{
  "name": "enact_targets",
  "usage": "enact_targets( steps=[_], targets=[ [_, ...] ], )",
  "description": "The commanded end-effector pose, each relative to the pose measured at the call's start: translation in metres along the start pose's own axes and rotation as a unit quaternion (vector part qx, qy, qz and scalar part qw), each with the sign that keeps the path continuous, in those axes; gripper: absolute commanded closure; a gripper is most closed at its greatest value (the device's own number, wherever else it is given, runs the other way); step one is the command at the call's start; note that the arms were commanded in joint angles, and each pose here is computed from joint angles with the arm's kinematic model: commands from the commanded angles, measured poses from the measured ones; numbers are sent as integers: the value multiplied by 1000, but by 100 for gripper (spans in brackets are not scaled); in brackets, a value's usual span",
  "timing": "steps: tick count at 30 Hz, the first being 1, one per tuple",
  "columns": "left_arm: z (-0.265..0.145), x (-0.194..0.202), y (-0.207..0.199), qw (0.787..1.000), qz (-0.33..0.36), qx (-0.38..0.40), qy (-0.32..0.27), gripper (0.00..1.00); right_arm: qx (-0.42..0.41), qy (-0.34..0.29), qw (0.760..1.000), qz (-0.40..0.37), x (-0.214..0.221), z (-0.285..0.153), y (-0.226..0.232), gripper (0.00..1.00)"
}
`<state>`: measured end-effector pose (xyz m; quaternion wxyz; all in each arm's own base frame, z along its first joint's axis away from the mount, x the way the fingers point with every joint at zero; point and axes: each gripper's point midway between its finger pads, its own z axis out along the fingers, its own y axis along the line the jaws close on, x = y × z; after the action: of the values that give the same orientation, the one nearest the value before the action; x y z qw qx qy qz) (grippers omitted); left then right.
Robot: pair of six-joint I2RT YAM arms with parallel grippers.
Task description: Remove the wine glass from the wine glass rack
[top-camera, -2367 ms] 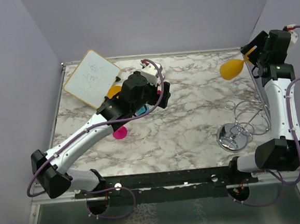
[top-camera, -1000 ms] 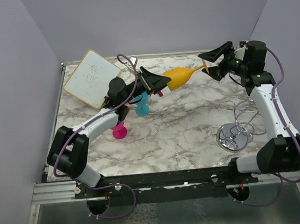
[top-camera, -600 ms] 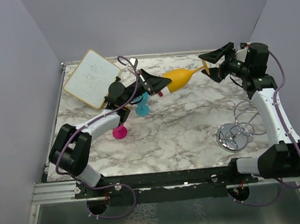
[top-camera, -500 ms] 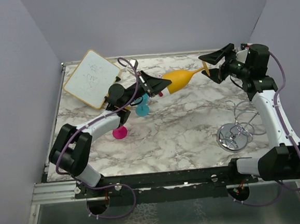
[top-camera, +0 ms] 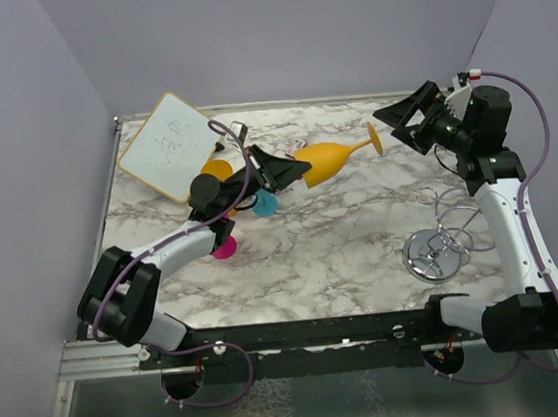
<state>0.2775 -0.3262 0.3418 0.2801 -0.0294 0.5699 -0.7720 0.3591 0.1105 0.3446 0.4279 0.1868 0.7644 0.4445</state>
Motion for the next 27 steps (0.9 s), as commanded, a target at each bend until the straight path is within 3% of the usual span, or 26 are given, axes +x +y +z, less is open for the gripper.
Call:
enact_targets(
  steps=[1, 10, 13, 16, 20, 24, 27],
  targets=[
    [-17, 15, -27, 997, 74, 16, 20, 100, 19, -44, 985, -166, -18, -19, 3, 0],
    [-57, 41, -9, 981, 164, -91, 56, 100, 115, -157, 934, -300, -43, -63, 3, 0],
    [-67, 44, 1, 961, 215, -162, 63, 100, 123, -172, 916, -340, -42, -74, 10, 0],
    [-79, 55, 14, 928, 264, -247, 90, 100, 121, -186, 893, -391, -38, -86, 23, 0],
    [-80, 70, 11, 913, 284, -271, 113, 100, 115, -212, 870, -430, -32, -101, 35, 1],
    [-84, 78, 12, 899, 299, -294, 121, 100, 109, -236, 860, -439, -31, -111, 41, 0],
    [-90, 80, 18, 882, 320, -323, 124, 100, 89, -244, 867, -425, -31, -111, 51, 1]
  ],
)
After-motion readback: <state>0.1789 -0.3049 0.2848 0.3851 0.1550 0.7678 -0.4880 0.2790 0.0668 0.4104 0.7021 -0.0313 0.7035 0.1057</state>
